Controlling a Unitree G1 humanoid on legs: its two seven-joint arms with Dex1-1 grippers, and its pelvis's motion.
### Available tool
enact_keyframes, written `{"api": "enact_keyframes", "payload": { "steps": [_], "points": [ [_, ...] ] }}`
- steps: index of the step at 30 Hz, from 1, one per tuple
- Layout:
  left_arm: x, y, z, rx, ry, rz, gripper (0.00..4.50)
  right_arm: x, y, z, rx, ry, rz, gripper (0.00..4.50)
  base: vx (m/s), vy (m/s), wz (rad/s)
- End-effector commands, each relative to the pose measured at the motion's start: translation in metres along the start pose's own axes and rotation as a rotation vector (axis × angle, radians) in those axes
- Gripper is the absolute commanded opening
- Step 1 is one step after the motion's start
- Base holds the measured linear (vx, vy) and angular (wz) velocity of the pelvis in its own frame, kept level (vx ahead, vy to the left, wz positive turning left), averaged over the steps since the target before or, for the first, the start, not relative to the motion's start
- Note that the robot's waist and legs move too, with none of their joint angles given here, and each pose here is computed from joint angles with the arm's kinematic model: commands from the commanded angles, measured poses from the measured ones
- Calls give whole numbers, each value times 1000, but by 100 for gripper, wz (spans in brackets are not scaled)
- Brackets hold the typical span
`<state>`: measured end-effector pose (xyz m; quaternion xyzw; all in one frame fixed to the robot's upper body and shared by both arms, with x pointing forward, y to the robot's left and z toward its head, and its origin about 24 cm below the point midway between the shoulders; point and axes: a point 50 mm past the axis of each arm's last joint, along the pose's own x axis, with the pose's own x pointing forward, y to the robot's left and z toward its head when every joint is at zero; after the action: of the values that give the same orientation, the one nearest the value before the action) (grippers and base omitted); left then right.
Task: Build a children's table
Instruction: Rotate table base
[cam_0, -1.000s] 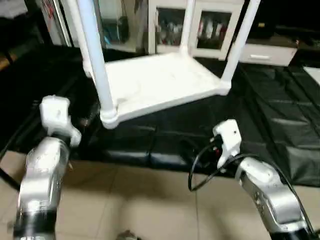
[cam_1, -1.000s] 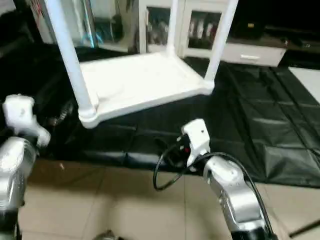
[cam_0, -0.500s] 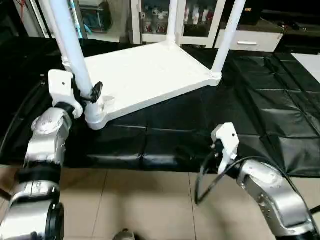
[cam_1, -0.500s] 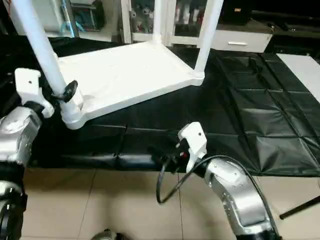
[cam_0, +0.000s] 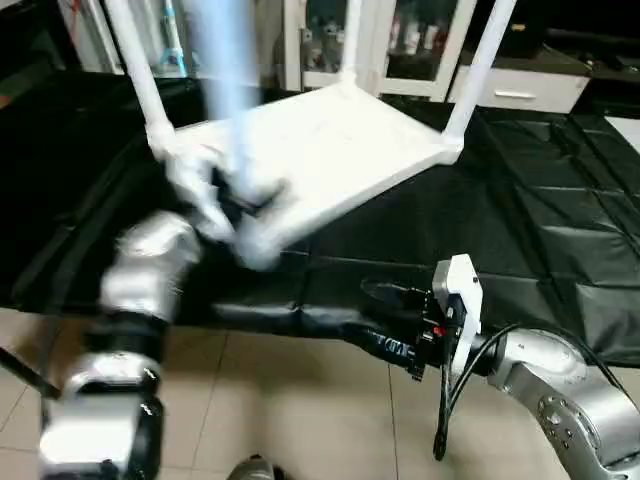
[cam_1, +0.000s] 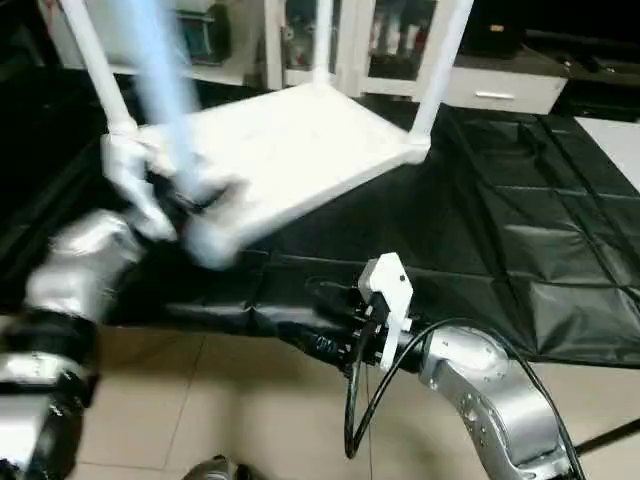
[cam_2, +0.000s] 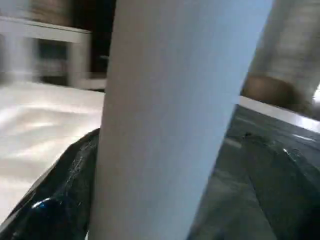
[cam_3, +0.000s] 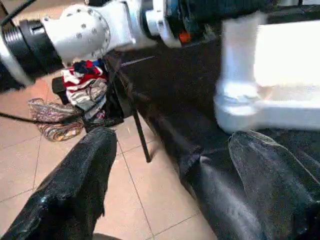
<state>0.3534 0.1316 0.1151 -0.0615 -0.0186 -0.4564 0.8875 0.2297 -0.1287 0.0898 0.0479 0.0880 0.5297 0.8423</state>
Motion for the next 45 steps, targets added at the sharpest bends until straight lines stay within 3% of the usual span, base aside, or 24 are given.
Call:
{"api": "enact_keyframes", "payload": {
  "steps": [1,2,3,6,10,15,21,27,32,39,45],
  "points": [
    [26,-24,-6,35,36,-122,446,-4,-1,2,-13,20,-8,389,0,0,0],
    [32,-28,-8,42,37,-126,446,-4,-2,2,-16,24,-11,389,0,0,0],
    [56,-36,-15,110,64,-64,446,-4,-5,2,-32,32,-34,389,0,0,0],
    [77,-42,-19,158,73,35,446,-3,-9,3,-44,33,-59,389,0,0,0],
    [88,-35,-11,193,53,196,446,0,-13,3,-69,37,-93,389,0,0,0],
    [87,-26,3,185,-17,264,446,3,-14,-2,-76,62,-120,389,0,0,0],
    [65,-19,-1,145,-78,196,446,18,-23,-6,-76,68,-158,389,0,0,0],
    [11,-7,-15,150,-1,122,446,49,-53,-22,-100,166,-176,389,0,0,0],
    [-8,-11,-13,120,14,53,446,65,-59,-25,-78,187,-107,389,0,0,0],
    [-24,0,-2,119,0,155,446,80,-58,-28,-14,185,45,389,0,0,0],
    [-37,-2,-3,89,49,136,446,88,-70,-23,-33,139,-50,389,0,0,0]
  ]
}}
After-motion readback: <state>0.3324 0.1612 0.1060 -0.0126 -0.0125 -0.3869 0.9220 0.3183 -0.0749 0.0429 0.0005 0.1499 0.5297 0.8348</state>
